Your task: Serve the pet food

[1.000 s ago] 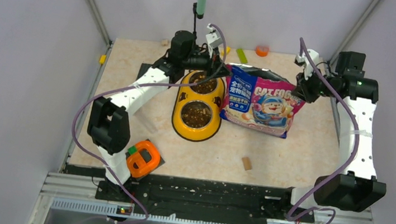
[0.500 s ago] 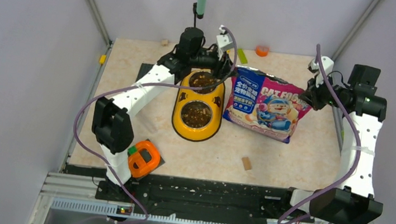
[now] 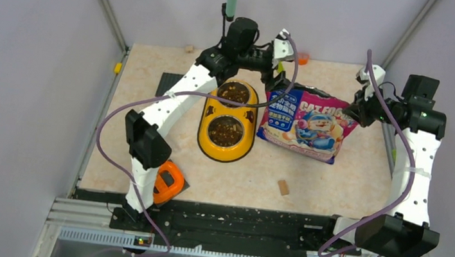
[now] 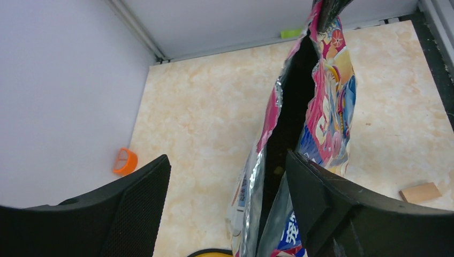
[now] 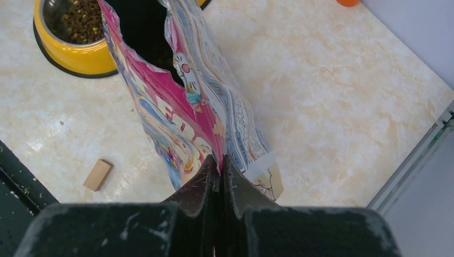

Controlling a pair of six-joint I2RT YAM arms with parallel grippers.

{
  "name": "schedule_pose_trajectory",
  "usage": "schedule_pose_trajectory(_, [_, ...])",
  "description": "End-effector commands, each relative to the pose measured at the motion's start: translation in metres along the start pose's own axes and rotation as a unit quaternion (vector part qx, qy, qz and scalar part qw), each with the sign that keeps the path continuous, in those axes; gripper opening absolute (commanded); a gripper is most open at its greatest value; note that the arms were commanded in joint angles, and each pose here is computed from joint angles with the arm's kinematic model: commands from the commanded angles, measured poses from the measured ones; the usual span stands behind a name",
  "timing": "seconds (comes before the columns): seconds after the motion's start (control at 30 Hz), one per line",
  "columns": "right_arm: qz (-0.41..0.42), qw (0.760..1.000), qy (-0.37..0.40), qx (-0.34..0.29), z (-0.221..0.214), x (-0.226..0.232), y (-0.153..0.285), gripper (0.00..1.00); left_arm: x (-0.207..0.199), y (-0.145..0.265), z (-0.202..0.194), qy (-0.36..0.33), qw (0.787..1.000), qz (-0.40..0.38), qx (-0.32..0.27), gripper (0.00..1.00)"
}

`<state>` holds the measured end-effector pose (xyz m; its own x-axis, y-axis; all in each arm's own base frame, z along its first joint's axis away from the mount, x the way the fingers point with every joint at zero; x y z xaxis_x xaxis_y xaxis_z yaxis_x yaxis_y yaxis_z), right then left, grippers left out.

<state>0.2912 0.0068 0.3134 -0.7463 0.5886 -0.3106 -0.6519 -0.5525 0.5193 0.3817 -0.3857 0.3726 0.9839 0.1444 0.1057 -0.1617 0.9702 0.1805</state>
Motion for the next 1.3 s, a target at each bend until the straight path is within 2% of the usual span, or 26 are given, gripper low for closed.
schedule_pose_trajectory(0.0, [-0.032, 0.985, 0.103, -0.132, 0.070, -0.023, 0.019, 0.00, -0.006, -0.007, -0.011, 0.005, 0.999, -0.034, 0.031, 0.83])
schedule_pose_trajectory(0.27, [-0.037, 0.988, 0.101, -0.107, 0.059, -0.021, 0.018, 0.00, -0.019, 0.003, -0.007, 0.025, 0.997, -0.056, 0.039, 0.83])
schedule_pose_trajectory(0.5, [-0.038, 0.989, 0.099, -0.107, 0.056, -0.020, 0.016, 0.00, -0.035, 0.028, 0.028, 0.033, 0.996, -0.078, -0.026, 0.83])
schedule_pose_trajectory(0.6, [-0.036, 0.989, 0.098, -0.108, 0.056, -0.020, 0.016, 0.00, -0.046, 0.030, 0.034, 0.044, 0.994, -0.097, -0.035, 0.83])
schedule_pose_trajectory(0.73, [-0.036, 0.988, 0.100, -0.108, 0.057, -0.019, 0.017, 0.00, -0.044, 0.022, 0.020, 0.038, 0.997, -0.072, -0.011, 0.83])
schedule_pose_trajectory(0.9, [-0.034, 0.988, 0.100, -0.114, 0.062, -0.019, 0.019, 0.00, -0.028, -0.003, -0.009, -0.009, 0.999, -0.020, 0.048, 0.83])
schedule_pose_trajectory(1.03, [-0.030, 0.988, 0.098, -0.118, 0.066, -0.020, 0.021, 0.00, -0.017, -0.017, -0.031, -0.002, 0.998, -0.017, 0.068, 0.84])
schedule_pose_trajectory(1.13, [-0.025, 0.988, 0.098, -0.113, 0.064, -0.017, 0.021, 0.00, -0.015, -0.022, -0.032, 0.009, 0.998, -0.017, 0.057, 0.84])
schedule_pose_trajectory(1.2, [-0.027, 0.989, 0.095, -0.106, 0.061, -0.016, 0.021, 0.00, -0.016, -0.026, -0.030, 0.018, 0.998, -0.026, 0.046, 0.80])
schedule_pose_trajectory(1.23, [-0.027, 0.990, 0.093, -0.102, 0.060, -0.016, 0.021, 0.00, -0.016, -0.028, -0.028, 0.028, 0.998, -0.026, 0.039, 0.71])
schedule_pose_trajectory(1.27, [-0.029, 0.990, 0.092, -0.100, 0.060, -0.016, 0.022, 0.00, -0.016, -0.030, -0.027, 0.041, 0.998, -0.024, 0.034, 0.48])
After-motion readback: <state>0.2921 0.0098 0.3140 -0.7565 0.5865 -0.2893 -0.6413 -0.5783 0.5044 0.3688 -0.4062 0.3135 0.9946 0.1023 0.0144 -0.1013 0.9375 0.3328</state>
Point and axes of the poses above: each gripper's point midway between its finger pads, its own y axis back along the fingers, its own x axis along the line the jaws close on, z = x × y, the point moved 3 cm from there along y, back along the fingers, and after that the axes turned 13 degrees about y, right-handed, at the moved point
